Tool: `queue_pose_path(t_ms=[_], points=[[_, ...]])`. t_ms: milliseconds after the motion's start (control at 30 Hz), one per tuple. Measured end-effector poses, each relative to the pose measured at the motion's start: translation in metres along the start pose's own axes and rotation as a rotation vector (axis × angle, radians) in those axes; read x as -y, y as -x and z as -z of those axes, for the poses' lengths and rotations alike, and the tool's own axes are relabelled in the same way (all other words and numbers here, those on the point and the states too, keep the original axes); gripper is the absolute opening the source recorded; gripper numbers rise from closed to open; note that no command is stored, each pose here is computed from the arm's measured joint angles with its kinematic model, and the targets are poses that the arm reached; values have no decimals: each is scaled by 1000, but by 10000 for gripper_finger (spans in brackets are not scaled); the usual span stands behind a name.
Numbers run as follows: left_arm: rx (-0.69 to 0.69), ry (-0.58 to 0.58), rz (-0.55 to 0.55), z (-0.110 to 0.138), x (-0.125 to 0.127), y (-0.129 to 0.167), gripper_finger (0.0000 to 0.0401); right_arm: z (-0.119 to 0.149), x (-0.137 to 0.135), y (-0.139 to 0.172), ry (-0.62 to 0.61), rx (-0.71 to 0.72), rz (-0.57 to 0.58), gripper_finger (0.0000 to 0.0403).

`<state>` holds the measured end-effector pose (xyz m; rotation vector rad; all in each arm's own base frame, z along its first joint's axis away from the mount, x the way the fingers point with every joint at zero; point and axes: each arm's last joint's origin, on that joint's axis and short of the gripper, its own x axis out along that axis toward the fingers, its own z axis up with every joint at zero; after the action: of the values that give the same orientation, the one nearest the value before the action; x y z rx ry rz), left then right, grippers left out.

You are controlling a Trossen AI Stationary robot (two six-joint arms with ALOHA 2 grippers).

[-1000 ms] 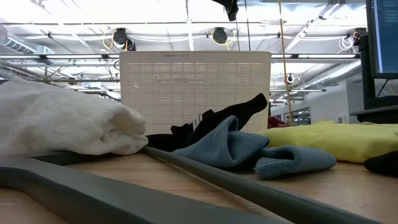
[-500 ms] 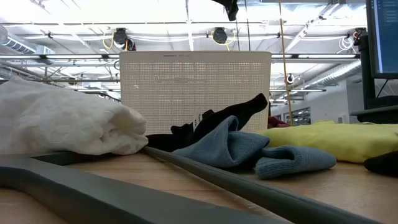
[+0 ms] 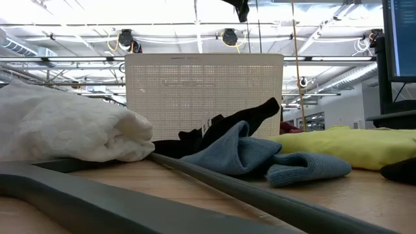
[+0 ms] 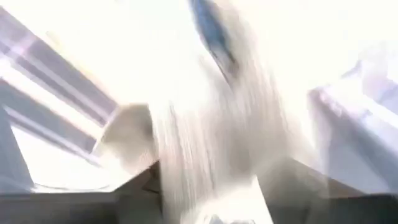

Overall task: Pick & Place Cloths
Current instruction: Put the gray sock into the transparent bin, then put the black sock into the transparent bin

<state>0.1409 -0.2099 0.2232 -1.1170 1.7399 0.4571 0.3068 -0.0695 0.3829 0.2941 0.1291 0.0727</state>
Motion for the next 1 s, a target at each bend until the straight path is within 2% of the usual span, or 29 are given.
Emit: queue_pose_path(t_ms=[133, 200, 367, 567, 700, 867, 1000], points=[[-107, -125, 5, 4, 2, 1, 249, 0, 0, 0, -3, 0, 0, 145], [-153, -149, 28, 7, 3, 6, 266, 0, 0, 0, -3, 0, 0, 143], [-126, -80, 169, 14, 1, 32, 290, 0, 0, 0, -3, 0, 0, 143], [146, 10, 524, 22, -8, 81, 294, 0, 1, 0, 5, -3, -1, 145], [356, -13, 687, 14, -14, 102, 294, 3, 1, 1, -4, -49, -54, 142], [641, -120, 750, -7, -16, 124, 294, 12, -2, 13, -36, -186, -79, 137], [861, -210, 703, -28, -16, 139, 294, 18, -6, 28, -35, -290, -57, 137]])
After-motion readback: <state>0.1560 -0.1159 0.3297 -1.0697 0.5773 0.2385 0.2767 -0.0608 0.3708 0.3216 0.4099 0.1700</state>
